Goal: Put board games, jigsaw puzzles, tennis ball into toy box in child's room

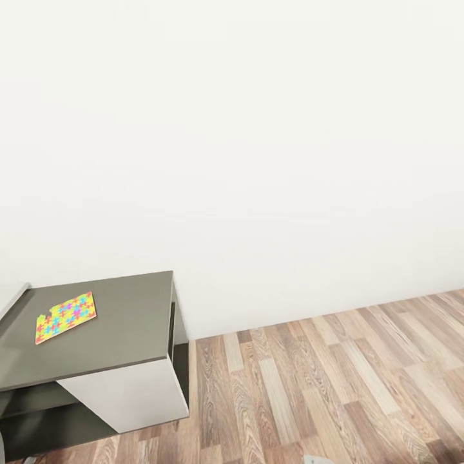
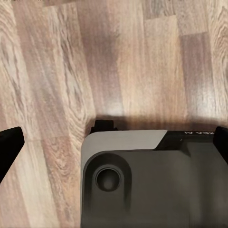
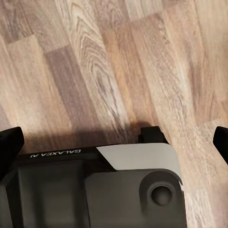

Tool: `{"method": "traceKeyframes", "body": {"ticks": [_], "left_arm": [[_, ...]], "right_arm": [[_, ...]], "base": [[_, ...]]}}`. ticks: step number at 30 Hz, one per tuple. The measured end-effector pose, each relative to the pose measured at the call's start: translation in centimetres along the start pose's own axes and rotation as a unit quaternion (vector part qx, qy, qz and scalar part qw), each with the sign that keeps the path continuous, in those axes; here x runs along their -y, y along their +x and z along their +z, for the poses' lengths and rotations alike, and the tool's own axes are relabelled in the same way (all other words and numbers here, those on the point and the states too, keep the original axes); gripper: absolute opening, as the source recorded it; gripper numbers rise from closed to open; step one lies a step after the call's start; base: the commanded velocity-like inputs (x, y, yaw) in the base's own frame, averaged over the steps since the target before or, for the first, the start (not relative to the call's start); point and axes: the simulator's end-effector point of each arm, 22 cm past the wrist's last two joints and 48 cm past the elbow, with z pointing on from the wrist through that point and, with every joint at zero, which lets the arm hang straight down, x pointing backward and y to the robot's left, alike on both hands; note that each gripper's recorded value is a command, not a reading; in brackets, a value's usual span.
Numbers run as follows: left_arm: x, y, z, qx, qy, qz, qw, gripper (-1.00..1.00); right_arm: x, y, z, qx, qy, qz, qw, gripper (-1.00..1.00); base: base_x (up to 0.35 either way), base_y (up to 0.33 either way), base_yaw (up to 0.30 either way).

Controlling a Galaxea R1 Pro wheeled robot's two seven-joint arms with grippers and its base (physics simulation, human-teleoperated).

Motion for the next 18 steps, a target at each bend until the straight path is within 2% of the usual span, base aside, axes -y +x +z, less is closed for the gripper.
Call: {"method": "traceKeyframes", "body": {"ticks": [5, 12, 18], "left_arm": [[-0.01, 0.01, 0.0, 0.0, 0.0, 0.0, 1.0, 1.0], [-0.01, 0.01, -0.01, 0.0, 0.0, 0.0, 1.0, 1.0], [0.01, 0.01, -0.01, 0.0, 0.0, 0.0, 1.0, 1.0]], "right_arm": [[0.0, 0.0, 0.0, 0.0, 0.0, 0.0, 1.0, 1.0], [0.01, 0.01, -0.01, 0.0, 0.0, 0.0, 1.0, 1.0], [0.01, 0.01, -0.01, 0.0, 0.0, 0.0, 1.0, 1.0]], "base": [[0.005, 0.0, -0.12], [0.056, -0.007, -0.244], [0.086, -0.098, -0.216]]}}
